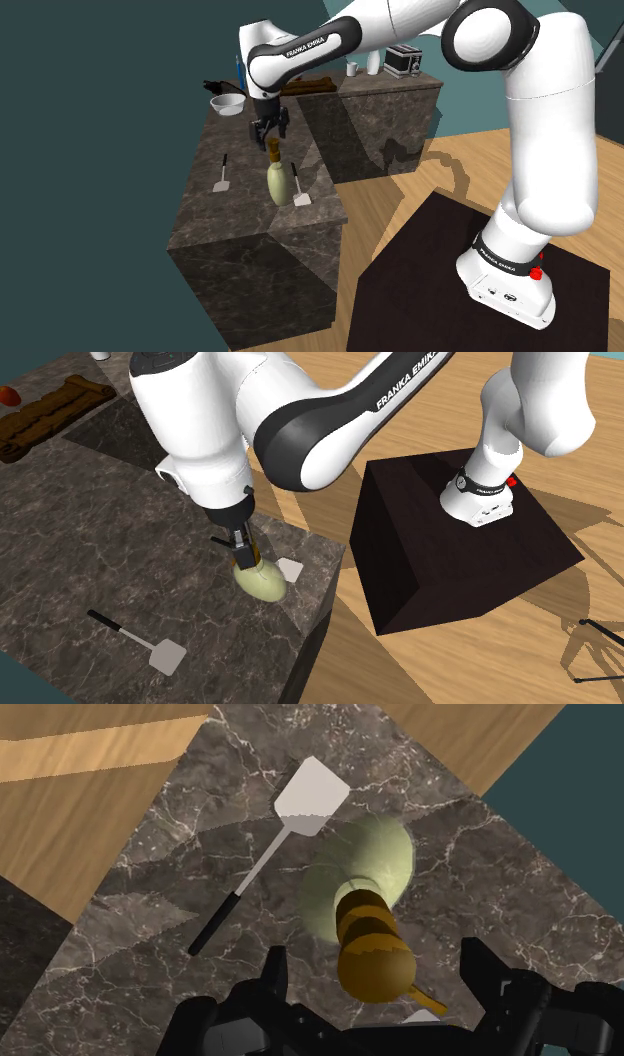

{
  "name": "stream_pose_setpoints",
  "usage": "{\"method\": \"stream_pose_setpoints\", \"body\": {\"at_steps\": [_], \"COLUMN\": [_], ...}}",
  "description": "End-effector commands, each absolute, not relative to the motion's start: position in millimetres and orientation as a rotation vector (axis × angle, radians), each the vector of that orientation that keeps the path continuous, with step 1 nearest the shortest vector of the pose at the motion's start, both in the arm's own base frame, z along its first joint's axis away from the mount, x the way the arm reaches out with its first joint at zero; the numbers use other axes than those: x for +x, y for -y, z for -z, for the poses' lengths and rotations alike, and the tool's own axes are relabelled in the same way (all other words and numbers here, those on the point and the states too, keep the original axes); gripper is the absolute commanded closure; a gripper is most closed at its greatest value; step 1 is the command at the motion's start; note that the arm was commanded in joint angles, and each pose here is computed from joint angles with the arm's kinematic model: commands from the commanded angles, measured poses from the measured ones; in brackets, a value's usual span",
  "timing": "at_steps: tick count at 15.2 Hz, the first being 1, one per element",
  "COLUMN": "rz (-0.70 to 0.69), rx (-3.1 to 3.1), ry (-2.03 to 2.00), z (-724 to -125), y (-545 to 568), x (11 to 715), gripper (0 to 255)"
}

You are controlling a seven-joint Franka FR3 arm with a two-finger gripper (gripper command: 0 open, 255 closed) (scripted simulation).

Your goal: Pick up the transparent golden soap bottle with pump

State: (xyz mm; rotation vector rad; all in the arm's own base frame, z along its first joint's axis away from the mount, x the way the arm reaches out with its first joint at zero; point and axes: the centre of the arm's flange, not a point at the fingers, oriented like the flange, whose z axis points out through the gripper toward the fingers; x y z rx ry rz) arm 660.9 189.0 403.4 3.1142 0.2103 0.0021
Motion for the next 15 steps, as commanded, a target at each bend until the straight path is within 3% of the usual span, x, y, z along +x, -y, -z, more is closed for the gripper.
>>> {"method": "stream_pose_setpoints", "body": {"at_steps": [1,4,5,15], "rz": [-0.003,-0.003,-0.003,-0.003], "rx": [3.114,3.114,3.114,3.114], "ry": [-0.21,-0.21,-0.21,-0.21], "z": [-391.7,-383.4,-383.7,-388.7], "y": [-188.7,-188.7,-189.1,-188.7], "x": [660.8,660.8,661.2,660.8], "gripper": [0,0,255,255]}}
